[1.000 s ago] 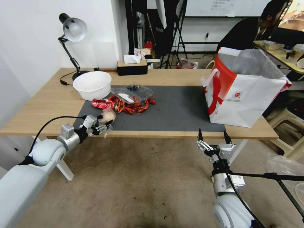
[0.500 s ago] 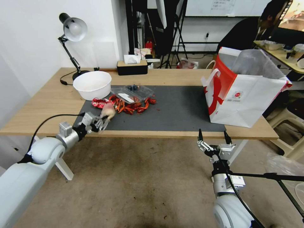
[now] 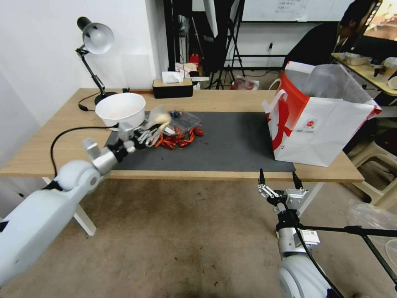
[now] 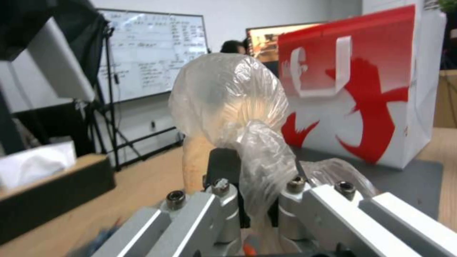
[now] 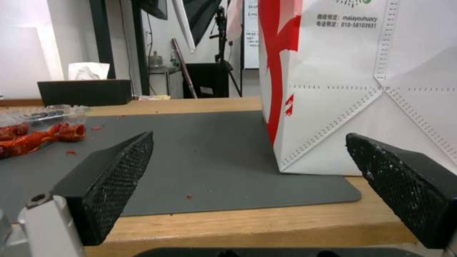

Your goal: Pick up the trash from the table and place it into the takeout bag.

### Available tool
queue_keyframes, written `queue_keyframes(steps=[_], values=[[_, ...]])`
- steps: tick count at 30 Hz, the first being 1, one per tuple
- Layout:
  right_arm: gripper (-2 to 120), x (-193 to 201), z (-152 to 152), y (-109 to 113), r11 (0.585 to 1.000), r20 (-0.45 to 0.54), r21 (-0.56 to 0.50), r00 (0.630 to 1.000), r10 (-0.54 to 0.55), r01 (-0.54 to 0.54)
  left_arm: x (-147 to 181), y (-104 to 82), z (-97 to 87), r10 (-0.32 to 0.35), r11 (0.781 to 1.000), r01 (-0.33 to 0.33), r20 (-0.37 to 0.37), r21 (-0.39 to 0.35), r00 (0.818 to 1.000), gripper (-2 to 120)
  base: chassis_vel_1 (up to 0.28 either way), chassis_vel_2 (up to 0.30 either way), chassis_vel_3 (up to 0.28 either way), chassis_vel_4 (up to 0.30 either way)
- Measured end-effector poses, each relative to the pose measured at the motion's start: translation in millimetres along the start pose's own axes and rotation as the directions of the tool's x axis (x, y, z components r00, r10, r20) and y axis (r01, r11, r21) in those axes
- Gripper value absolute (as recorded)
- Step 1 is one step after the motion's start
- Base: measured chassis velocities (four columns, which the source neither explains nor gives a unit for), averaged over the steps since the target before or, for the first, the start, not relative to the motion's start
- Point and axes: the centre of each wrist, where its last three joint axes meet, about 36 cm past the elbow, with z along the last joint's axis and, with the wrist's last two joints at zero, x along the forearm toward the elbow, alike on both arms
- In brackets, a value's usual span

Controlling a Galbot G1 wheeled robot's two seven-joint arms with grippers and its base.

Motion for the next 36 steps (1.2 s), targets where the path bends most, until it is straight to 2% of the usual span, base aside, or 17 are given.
queue_keyframes(steps=[6,7,10,11,13,18,21,22,24,25,28,29,33,36], values=[[100,0.9,1.3,2.3,1.0,0.001,0.004,1.0,0.005,-0.005,-46.5,9.0,-20.4,0.048,0.999,-0.048,0.029,-0.012,0.998,3,0.0,0.0,0.0,0.0],[100,0.9,1.3,2.3,1.0,0.001,0.004,1.0,0.005,-0.005,-46.5,9.0,-20.4,0.048,0.999,-0.048,0.029,-0.012,0.998,3,0.0,0.0,0.0,0.0],[100,2.5,2.0,4.5,1.0,0.001,0.006,1.0,0.009,-0.009,-75.3,13.5,-35.7,0.081,0.996,-0.081,0.043,-0.022,0.996,3,0.0,0.0,0.0,0.0],[100,2.5,2.0,4.5,1.0,0.001,0.006,1.0,0.009,-0.009,-75.3,13.5,-35.7,0.081,0.996,-0.081,0.043,-0.022,0.996,3,0.0,0.0,0.0,0.0],[100,3.2,2.3,5.9,1.0,0.001,0.005,1.0,0.012,-0.012,-99.8,13.8,-42.0,0.11,0.994,-0.109,0.04,-0.028,0.993,3,0.0,0.0,0.0,0.0],[100,3.2,2.4,6.7,1.0,0.001,0.004,1.0,0.017,-0.017,-130.0,11.2,-49.6,0.143,0.989,-0.142,0.038,-0.033,0.989,3,0.0,0.0,0.0,0.0],[100,3.0,2.0,8.5,1.0,0.003,0.002,1.0,0.021,-0.021,-173.1,3.9,-63.0,0.185,0.982,-0.183,0.044,-0.046,0.982,3,0.0,0.0,0.0,0.0],[100,3.0,2.0,8.5,1.0,0.003,0.002,1.0,0.021,-0.021,-173.1,3.9,-63.0,0.185,0.982,-0.183,0.044,-0.046,0.982,3,0.0,0.0,0.0,0.0],[100,2.6,1.3,9.0,1.0,0.005,0.001,1.0,0.023,-0.023,-200.5,-4.9,-73.0,0.215,0.976,-0.212,0.052,-0.052,0.975,3,0.0,0.0,0.0,0.0],[100,2.6,1.3,9.0,1.0,0.005,0.001,1.0,0.023,-0.023,-200.5,-4.9,-73.0,0.215,0.976,-0.212,0.052,-0.052,0.975,3,0.0,0.0,0.0,0.0],[100,2.2,1.1,8.2,1.0,0.006,0.003,1.0,0.028,-0.028,-238.0,-19.1,-88.6,0.256,0.965,-0.252,0.064,-0.069,0.964,3,0.0,0.0,0.0,0.0],[100,2.2,1.1,8.2,1.0,0.006,0.003,1.0,0.028,-0.028,-238.0,-19.1,-88.6,0.256,0.965,-0.252,0.064,-0.069,0.964,3,0.0,0.0,0.0,0.0],[100,2.0,1.5,7.9,0.999,0.005,0.003,0.999,0.034,-0.034,-275.4,-35.4,-110.6,0.294,0.953,-0.286,0.079,-0.097,0.953,3,0.0,0.0,0.0,0.0],[100,1.9,1.5,7.6,0.999,0.005,0.003,0.999,0.035,-0.035,-289.3,-41.6,-121.2,0.309,0.947,-0.3,0.077,-0.113,0.948,3,0.0,0.0,0.0,0.0]])
